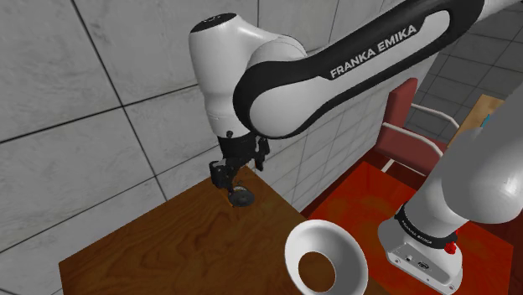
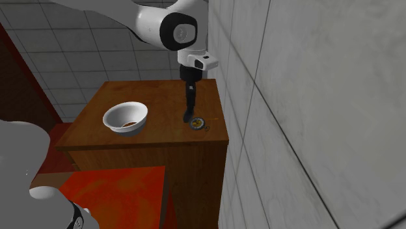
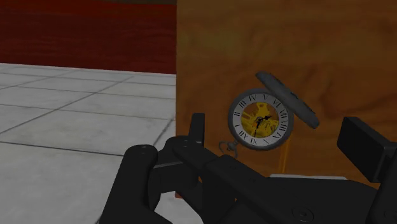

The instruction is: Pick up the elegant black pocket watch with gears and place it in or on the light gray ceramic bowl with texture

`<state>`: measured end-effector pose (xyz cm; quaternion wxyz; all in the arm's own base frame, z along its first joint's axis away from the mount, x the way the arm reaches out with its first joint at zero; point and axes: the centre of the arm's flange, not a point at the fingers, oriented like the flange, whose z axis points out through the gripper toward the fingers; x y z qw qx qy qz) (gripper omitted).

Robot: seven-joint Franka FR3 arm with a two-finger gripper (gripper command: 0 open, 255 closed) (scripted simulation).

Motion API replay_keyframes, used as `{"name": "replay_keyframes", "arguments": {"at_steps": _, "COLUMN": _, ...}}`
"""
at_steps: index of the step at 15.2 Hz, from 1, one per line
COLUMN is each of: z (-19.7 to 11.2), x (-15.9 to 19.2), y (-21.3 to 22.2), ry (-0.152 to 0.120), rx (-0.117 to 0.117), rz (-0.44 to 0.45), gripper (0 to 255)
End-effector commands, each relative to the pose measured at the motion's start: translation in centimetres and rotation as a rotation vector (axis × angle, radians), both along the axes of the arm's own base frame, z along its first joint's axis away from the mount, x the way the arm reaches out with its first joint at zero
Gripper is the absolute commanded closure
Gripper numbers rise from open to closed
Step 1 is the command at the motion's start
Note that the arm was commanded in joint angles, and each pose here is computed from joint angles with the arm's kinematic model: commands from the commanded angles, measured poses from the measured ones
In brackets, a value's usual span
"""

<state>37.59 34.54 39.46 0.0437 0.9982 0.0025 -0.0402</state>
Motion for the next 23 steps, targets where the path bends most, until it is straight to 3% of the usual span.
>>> {"name": "replay_keyframes", "arguments": {"at_steps": 1, "z": -1.3, "x": 0.8, "y": 2.2, "ry": -0.004, "rx": -0.008, "rz": -0.013, "gripper": 0}}
{"name": "replay_keyframes", "arguments": {"at_steps": 3, "z": -2.5, "x": 1.6, "y": 4.5, "ry": -0.007, "rx": -0.016, "rz": -0.022, "gripper": 0}}
{"name": "replay_keyframes", "arguments": {"at_steps": 11, "z": -6.4, "x": 1.3, "y": 4.1, "ry": -0.007, "rx": -0.016, "rz": -0.022, "gripper": 0}}
{"name": "replay_keyframes", "arguments": {"at_steps": 19, "z": -6.4, "x": 1.3, "y": 4.1, "ry": -0.007, "rx": -0.016, "rz": -0.022, "gripper": 0}}
{"name": "replay_keyframes", "arguments": {"at_steps": 20, "z": -6.4, "x": 1.3, "y": 4.1, "ry": -0.007, "rx": -0.016, "rz": -0.022, "gripper": 255}}
{"name": "replay_keyframes", "arguments": {"at_steps": 23, "z": -6.4, "x": 1.3, "y": 4.1, "ry": -0.007, "rx": -0.016, "rz": -0.022, "gripper": 255}}
